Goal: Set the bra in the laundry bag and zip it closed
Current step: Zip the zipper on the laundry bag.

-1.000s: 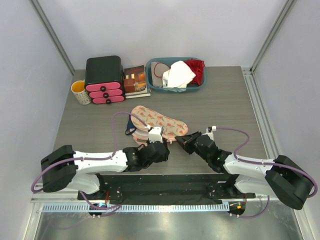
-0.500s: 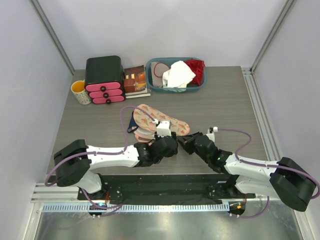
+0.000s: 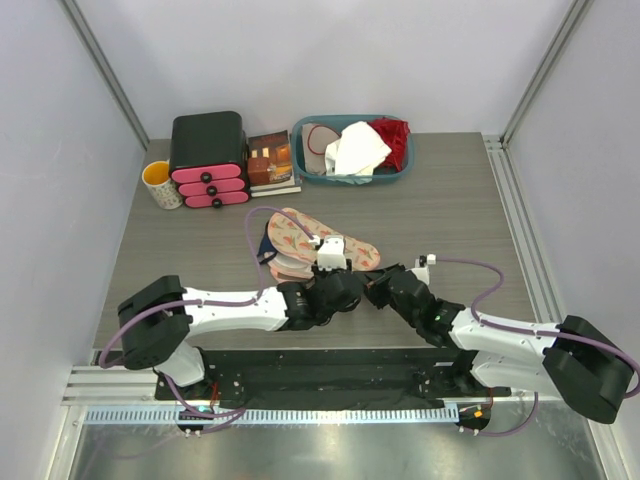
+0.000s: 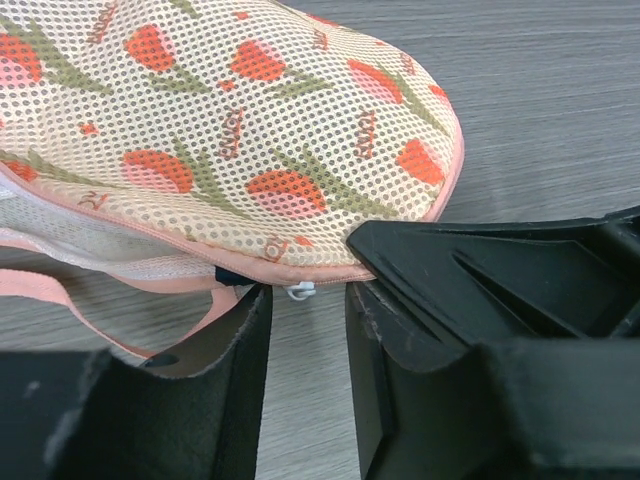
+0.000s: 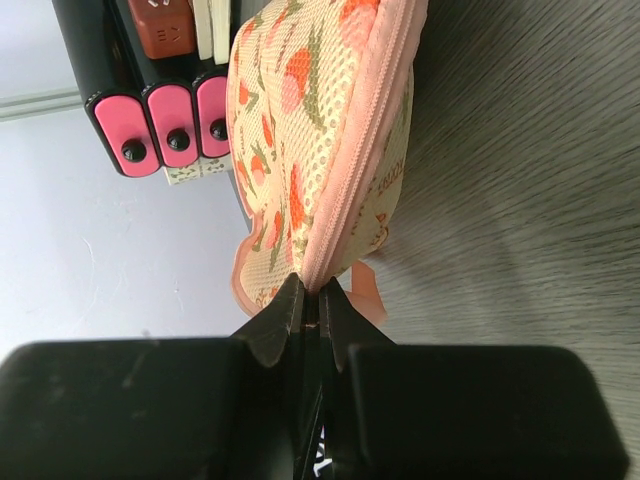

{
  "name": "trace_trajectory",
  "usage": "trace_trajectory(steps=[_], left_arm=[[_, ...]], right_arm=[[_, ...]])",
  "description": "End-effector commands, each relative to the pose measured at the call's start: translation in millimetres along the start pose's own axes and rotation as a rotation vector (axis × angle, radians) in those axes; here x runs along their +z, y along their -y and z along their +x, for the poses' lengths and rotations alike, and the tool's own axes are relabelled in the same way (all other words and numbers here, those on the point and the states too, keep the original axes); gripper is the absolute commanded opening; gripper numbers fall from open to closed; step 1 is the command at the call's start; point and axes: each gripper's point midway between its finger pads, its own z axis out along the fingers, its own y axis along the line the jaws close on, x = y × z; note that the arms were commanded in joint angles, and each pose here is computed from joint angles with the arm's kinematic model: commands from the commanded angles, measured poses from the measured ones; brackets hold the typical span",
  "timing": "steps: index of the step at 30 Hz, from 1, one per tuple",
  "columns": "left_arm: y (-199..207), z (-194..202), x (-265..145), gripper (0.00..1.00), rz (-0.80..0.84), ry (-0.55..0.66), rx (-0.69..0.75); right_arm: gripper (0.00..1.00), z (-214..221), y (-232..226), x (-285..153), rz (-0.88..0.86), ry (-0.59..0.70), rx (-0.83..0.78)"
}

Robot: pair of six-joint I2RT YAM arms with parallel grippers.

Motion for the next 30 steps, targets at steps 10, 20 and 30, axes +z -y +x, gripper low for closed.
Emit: trace_trajectory(steps=[10, 20, 30], left_arm=[[-20.6, -28.8, 5.5, 0.0, -0.187, 0.129, 0.03], [-42.3, -27.0, -14.1, 0.0, -0.173, 0.113, 0.036], [-1.9, -34.3, -49.4, 0.0, 0.183, 0.051, 0.0]], right_arm=[[0.01, 2.4, -23.5, -9.9, -0.071, 0.01, 0.026], [0.01, -22.8, -7.2, -25.2, -0.037, 0.106, -0.048], [0.01, -19.4, -17.4, -25.3, -0.043, 0.095, -0.077]])
